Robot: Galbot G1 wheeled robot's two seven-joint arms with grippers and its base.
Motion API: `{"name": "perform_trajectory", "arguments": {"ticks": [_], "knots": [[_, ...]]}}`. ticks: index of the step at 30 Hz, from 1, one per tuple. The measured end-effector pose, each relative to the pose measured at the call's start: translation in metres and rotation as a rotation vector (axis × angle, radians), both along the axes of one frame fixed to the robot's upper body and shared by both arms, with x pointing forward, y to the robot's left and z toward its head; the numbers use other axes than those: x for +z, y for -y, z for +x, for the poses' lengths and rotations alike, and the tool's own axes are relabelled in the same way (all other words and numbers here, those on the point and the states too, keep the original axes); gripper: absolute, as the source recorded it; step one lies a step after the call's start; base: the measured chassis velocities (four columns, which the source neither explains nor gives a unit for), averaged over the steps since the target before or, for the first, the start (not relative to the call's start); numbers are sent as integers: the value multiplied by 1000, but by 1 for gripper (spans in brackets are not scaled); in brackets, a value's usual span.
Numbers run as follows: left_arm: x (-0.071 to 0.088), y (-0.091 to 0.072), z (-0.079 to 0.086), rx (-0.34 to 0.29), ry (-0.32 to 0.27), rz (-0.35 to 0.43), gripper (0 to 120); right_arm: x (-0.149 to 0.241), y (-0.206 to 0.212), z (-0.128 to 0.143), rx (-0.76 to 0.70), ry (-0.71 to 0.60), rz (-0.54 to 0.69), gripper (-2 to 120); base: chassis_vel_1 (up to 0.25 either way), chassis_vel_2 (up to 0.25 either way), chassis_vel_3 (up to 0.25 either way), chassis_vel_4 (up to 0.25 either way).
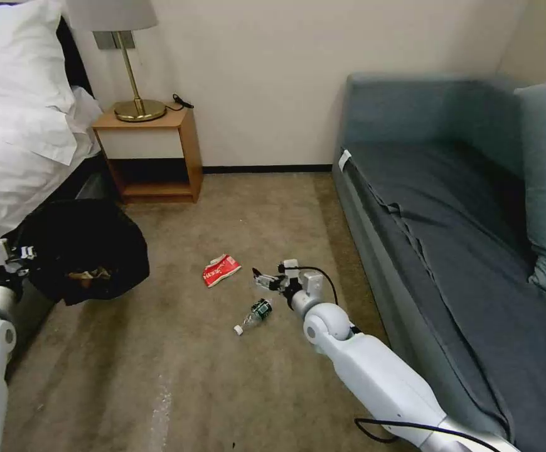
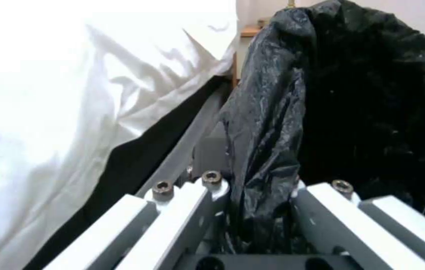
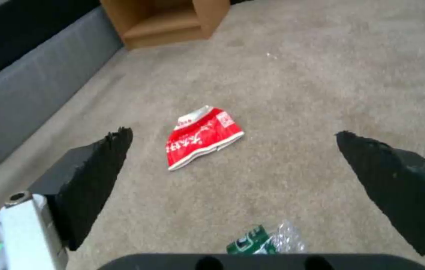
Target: Pick up the trash bin, then pick up the garbage on the floor and place it into the trash bin.
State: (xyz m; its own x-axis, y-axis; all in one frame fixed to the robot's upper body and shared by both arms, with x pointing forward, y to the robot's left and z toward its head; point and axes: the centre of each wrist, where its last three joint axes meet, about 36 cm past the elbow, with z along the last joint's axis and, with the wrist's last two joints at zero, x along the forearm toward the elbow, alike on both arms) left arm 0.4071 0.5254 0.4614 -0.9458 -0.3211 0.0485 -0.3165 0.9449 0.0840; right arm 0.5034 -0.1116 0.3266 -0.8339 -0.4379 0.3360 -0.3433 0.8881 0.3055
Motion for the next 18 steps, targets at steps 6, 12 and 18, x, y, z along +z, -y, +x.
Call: {"name": "perform_trajectory", "arguments": {"ticks": [6, 12, 18], "knots": [[-3, -7, -1, 8, -1, -7, 4, -11, 6, -7, -7, -21, 34, 100, 0, 0, 0, 0], [-5, -15, -2, 12, -5, -5, 4, -19, 8, -14, 0, -28, 33, 100, 0, 0, 0, 0], [0, -25, -3, 19, 1, 0, 4, -26, 5, -17, 5, -29, 38, 100, 0, 0, 0, 0]]}}
